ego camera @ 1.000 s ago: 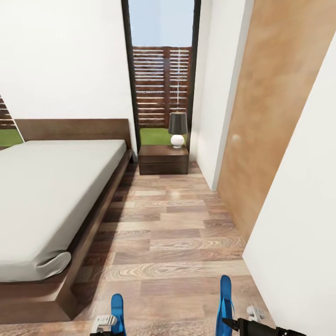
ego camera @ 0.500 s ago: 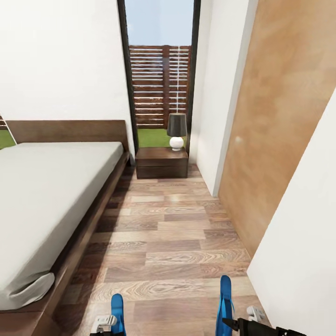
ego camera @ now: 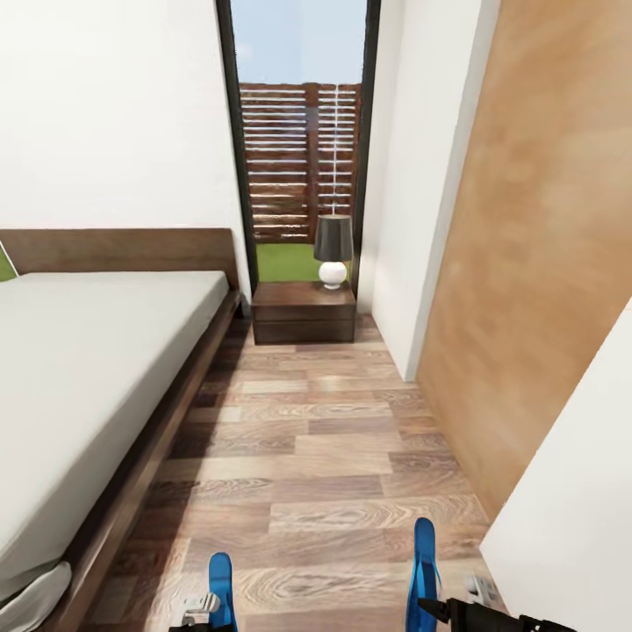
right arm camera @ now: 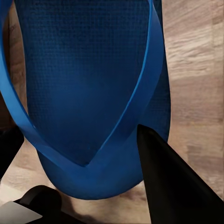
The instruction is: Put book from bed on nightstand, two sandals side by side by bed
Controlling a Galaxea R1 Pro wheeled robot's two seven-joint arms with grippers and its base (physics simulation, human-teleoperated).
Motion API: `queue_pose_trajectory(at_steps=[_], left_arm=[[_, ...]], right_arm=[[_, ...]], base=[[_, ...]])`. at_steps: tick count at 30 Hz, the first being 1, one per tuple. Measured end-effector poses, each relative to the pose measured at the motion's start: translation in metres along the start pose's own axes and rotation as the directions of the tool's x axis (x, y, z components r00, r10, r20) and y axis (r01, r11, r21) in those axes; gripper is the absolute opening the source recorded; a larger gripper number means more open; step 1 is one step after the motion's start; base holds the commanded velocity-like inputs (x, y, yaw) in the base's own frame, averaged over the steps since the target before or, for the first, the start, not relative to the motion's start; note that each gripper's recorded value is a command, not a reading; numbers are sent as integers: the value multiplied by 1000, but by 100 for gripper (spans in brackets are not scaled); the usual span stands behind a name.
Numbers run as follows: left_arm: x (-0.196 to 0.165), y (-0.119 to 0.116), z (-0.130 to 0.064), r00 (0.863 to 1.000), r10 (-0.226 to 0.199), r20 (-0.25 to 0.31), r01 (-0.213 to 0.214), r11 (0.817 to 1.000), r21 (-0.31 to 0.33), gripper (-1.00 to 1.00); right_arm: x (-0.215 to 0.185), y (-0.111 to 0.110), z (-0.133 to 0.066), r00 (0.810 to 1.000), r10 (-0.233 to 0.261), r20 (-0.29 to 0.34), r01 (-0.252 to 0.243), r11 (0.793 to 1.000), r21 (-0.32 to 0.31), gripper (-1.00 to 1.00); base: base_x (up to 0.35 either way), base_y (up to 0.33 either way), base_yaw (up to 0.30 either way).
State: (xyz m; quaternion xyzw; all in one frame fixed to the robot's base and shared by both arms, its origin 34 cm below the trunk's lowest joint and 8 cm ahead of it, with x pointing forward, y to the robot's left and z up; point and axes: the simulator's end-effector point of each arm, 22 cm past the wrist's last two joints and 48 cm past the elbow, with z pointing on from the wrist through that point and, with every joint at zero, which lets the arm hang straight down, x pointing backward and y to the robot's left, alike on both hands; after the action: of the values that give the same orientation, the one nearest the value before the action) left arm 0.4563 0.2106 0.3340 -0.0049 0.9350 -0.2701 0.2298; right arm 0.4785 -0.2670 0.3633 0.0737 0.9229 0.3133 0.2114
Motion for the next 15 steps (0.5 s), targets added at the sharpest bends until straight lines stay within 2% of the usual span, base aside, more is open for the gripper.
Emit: queue_pose_trajectory(at_steps=[9,15], left_arm=[[0,0,0,1000,0,0,0,1000,0,-100],[0,0,0,1000,0,0,0,1000,0,-100]], right_arm=[[0,0,0,1000,0,0,0,1000,0,-100],[0,0,0,1000,0,0,0,1000,0,-100]], base=[[292,-1,0],[291,-107,0]])
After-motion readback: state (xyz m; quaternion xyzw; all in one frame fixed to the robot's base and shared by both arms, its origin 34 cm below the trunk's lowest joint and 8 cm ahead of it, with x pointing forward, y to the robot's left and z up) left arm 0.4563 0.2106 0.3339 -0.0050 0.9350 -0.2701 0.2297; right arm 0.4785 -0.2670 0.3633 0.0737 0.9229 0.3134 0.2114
